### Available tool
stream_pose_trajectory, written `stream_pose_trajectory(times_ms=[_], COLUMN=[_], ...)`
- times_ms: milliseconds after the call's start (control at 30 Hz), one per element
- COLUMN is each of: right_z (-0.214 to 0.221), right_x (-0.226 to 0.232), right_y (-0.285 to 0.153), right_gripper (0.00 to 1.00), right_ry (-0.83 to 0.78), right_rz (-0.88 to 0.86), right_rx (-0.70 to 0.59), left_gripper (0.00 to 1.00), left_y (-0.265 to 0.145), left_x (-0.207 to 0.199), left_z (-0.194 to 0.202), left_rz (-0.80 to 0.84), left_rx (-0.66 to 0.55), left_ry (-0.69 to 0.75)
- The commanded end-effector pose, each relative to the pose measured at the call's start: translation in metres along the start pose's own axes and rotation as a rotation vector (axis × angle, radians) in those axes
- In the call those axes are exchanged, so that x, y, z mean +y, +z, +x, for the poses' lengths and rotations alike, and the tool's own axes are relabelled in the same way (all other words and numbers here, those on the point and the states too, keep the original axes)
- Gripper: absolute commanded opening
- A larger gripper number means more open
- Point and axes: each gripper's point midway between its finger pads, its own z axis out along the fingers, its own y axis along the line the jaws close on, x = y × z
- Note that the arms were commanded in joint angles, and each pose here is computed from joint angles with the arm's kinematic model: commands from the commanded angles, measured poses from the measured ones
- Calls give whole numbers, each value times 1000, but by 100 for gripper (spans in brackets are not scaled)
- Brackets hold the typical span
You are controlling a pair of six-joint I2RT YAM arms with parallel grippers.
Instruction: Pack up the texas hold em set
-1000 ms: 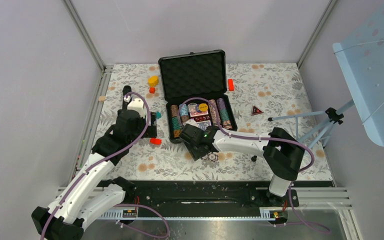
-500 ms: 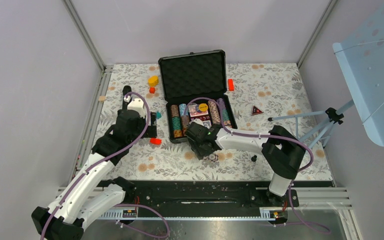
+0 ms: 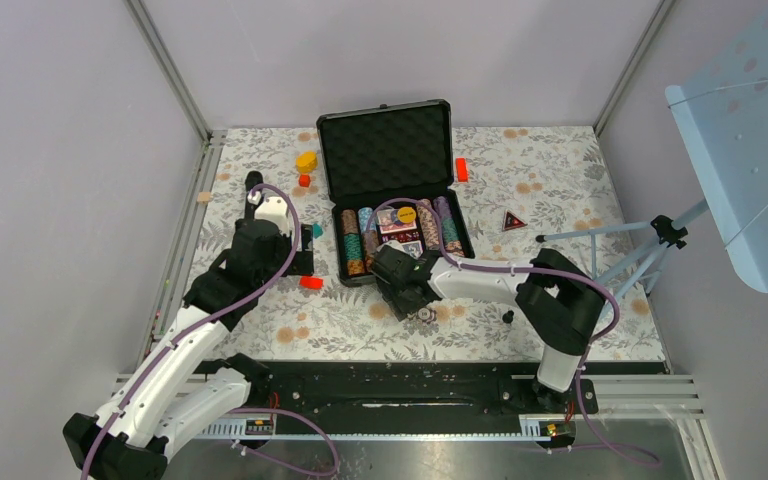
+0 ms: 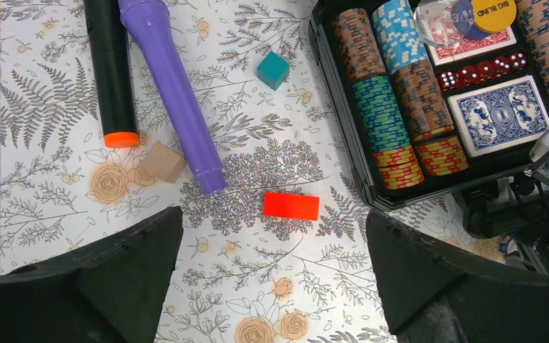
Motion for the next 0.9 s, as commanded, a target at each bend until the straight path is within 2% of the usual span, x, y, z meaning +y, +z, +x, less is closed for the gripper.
stream_pose_trajectory(times_ms=[0,333,867], right_z=[7,15,8], right_x=[-2,-4,26], right_y=[2,-1,-8], right_gripper=[59,59,58], right_ry=[6,17,-11], right_rz=[-15,-19,-116], right_rx=[9,13,14], left_gripper=[99,99,99], left_y=[1,1,1], left_x=[-3,-3,-3], left_z=[-9,-9,-9], left_rz=[14,15,15], left_rx=[-35,-36,-35], left_ry=[-15,-15,-15])
